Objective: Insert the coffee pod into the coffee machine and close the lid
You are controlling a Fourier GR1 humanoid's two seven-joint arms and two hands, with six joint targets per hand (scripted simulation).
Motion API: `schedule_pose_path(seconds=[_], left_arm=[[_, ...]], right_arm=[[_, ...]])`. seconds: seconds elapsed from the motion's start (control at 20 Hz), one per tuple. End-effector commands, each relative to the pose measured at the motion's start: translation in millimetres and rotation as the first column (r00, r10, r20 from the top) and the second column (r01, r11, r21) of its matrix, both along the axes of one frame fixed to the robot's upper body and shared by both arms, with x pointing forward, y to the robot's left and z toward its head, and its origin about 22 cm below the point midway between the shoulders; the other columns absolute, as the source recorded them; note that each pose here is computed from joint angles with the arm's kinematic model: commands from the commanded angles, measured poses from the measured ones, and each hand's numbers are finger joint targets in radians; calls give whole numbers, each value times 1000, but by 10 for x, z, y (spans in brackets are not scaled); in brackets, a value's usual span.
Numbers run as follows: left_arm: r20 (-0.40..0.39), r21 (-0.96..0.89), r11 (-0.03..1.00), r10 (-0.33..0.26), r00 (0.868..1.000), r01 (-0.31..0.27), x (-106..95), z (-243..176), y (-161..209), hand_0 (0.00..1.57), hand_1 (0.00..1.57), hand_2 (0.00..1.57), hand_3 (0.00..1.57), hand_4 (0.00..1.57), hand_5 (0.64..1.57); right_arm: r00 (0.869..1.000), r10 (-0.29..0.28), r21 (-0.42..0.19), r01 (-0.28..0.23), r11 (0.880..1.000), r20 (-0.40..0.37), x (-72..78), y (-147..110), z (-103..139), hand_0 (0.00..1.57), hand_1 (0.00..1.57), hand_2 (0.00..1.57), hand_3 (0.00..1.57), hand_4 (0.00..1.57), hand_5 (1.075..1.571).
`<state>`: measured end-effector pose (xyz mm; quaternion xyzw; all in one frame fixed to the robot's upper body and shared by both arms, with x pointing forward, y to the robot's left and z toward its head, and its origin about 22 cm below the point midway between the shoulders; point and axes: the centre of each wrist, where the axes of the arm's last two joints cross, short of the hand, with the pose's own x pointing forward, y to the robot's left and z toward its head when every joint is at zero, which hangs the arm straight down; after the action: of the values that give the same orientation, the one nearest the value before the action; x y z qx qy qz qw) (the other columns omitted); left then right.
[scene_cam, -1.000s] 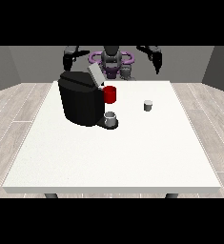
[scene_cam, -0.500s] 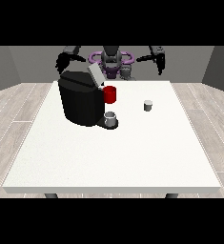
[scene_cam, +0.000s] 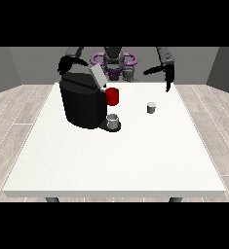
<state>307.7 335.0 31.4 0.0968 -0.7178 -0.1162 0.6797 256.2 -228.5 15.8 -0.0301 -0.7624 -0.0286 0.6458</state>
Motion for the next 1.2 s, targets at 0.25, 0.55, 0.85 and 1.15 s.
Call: schedule_pose_path(seconds=[0.25,0.55,0.85,1.15], left_arm=[[-92,61,997,54,994,-48,316,-49,181,0,0,0,0,0,1571],[-89,164,985,74,993,-58,418,-29,260,0,0,0,0,0,1571],[-173,217,976,26,985,12,610,12,64,0,0,198,0,0,1571],[-207,293,956,64,976,0,525,-328,-83,647,647,718,349,0,1571]], right_arm=[[1000,25,-23,-25,999,7,94,157,101,0,0,0,0,332,1571],[999,41,-14,-41,999,-4,222,97,197,0,0,0,0,372,1571],[999,-15,-56,13,998,-36,372,166,117,0,0,0,0,423,1571],[996,-39,-60,34,998,-74,371,138,73,0,0,0,0,356,1571]])
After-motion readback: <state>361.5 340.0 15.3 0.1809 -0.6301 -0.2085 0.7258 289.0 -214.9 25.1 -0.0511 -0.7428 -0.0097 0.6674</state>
